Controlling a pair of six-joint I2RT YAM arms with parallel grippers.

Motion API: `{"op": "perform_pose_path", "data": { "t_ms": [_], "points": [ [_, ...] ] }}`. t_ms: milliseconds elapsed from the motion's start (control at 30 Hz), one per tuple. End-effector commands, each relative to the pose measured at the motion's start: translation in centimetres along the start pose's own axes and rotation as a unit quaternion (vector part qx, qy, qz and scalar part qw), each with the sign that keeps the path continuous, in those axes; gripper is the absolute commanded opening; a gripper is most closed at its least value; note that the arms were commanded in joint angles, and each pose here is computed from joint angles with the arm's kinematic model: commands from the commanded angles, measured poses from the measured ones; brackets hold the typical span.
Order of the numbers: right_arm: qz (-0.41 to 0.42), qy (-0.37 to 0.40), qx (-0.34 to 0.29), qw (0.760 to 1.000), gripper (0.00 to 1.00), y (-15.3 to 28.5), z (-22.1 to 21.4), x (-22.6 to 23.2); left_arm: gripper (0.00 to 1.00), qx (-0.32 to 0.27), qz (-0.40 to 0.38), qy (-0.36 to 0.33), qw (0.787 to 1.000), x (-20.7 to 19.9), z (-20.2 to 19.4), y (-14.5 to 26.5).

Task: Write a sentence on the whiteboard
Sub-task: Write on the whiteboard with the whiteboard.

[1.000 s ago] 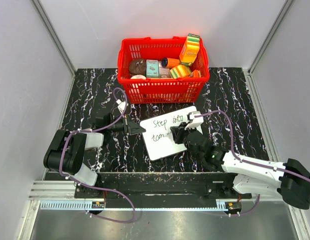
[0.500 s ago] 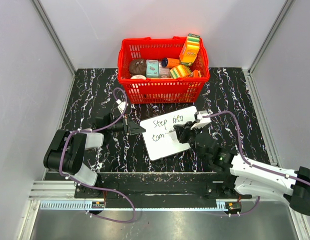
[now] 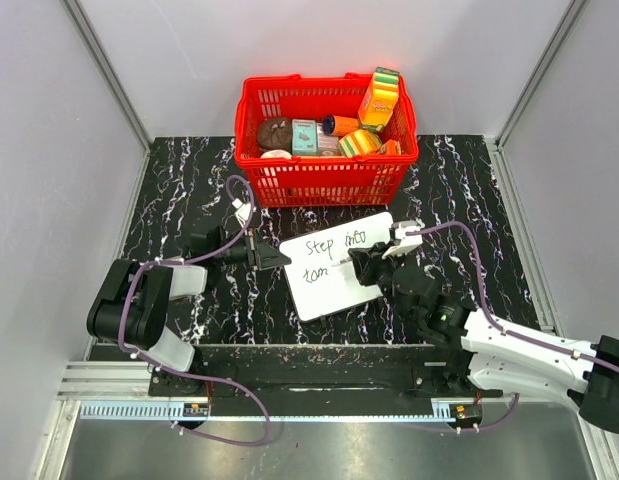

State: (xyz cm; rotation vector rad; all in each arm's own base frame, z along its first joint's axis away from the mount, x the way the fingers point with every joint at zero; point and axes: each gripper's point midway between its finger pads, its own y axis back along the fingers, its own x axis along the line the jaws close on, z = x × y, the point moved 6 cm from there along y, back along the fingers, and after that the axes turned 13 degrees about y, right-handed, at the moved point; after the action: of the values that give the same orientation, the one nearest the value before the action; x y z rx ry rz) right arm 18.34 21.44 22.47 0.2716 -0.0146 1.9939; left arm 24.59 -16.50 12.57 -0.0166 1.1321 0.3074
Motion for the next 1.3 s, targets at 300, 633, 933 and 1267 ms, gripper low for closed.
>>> {"op": "perform_pose_path", "data": {
  "t_ms": [300, 633, 933, 1267],
  "points": [
    [0.021, -0.001, -0.003, 1.0, 0.0, -1.2, 1.7, 0.3, 0.0, 0.002, 0.005, -0.04, 0.999, 0.5, 0.2, -0.6],
    [0.007, 0.005, 0.001, 1.0, 0.0, -2.0, 1.3, 0.2, 0.0, 0.003, 0.004, -0.04, 0.999, 0.5, 0.2, -0.7],
    [0.004, 0.01, 0.01, 1.0, 0.0, -2.6, 0.6, 0.3, 0.0, 0.003, 0.004, -0.04, 0.999, 0.5, 0.2, -0.7],
    [-0.008, 0.013, 0.02, 1.0, 0.0, -3.1, -0.4, 0.1, 0.0, 0.004, 0.004, -0.04, 0.999, 0.5, 0.2, -0.7]
  ]
}}
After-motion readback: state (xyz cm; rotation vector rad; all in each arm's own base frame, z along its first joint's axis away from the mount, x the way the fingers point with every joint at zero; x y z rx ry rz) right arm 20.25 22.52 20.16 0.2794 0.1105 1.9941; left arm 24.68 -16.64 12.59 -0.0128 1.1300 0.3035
